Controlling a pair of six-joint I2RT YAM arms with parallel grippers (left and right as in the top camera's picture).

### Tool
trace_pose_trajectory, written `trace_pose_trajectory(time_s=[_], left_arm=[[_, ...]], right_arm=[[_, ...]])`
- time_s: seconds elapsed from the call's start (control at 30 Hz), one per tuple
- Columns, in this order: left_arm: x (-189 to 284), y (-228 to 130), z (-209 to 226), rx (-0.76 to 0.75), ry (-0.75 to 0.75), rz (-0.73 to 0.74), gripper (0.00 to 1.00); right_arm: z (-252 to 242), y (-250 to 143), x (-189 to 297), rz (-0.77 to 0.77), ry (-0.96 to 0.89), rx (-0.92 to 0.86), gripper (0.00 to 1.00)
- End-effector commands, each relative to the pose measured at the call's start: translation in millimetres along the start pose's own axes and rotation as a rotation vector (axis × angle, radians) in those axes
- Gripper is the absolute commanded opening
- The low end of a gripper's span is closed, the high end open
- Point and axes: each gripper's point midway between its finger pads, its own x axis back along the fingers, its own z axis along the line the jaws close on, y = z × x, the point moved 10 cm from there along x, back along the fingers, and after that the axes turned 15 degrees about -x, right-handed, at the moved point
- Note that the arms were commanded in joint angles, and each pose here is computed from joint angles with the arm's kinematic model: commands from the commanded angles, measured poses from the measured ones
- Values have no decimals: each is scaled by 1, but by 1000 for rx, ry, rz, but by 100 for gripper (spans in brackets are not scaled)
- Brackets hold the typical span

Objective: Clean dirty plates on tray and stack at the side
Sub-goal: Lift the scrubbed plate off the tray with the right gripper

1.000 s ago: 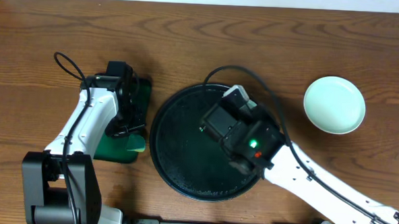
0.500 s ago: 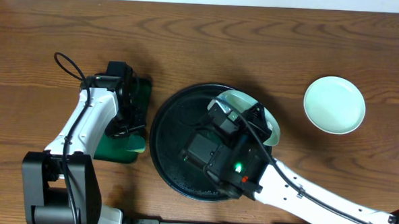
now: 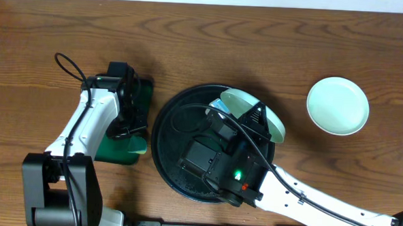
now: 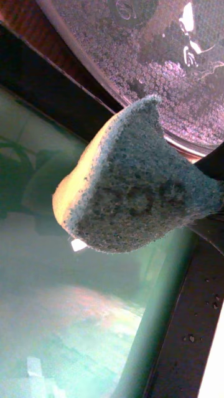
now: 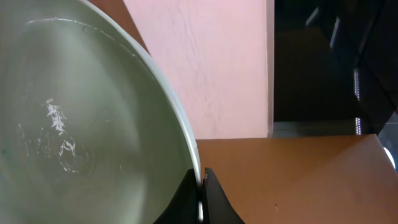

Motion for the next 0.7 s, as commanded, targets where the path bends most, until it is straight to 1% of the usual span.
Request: trace_pose_trajectory(time_s=[0.0,0.1,0.2,0.3,0.37,0.47,0.57,0.67], left_arm=[[5,4,0,-6,-8,-11,7],[5,4,0,-6,-8,-11,7],[5,4,0,-6,-8,-11,7],[5,4,0,-6,-8,-11,7],[5,4,0,-6,-8,-11,7],[5,4,0,-6,-8,-11,7],[5,4,0,-6,-8,-8,7],[5,4,0,-6,-7,-8,7]], right_arm=[[-12,5,4,-26,-42,-42,1],[-11,6,4,-24,-23,-57,1],[0,5,2,20,137,-149,1],[18,1,-4,164,419,-363,1],[25,0,-11,277,532,-545,1],[23,0,-26,387,546,-773,1],[16,-6,-49,472,506,-915,1],[6,-20,-82,622,506,-1046,1]])
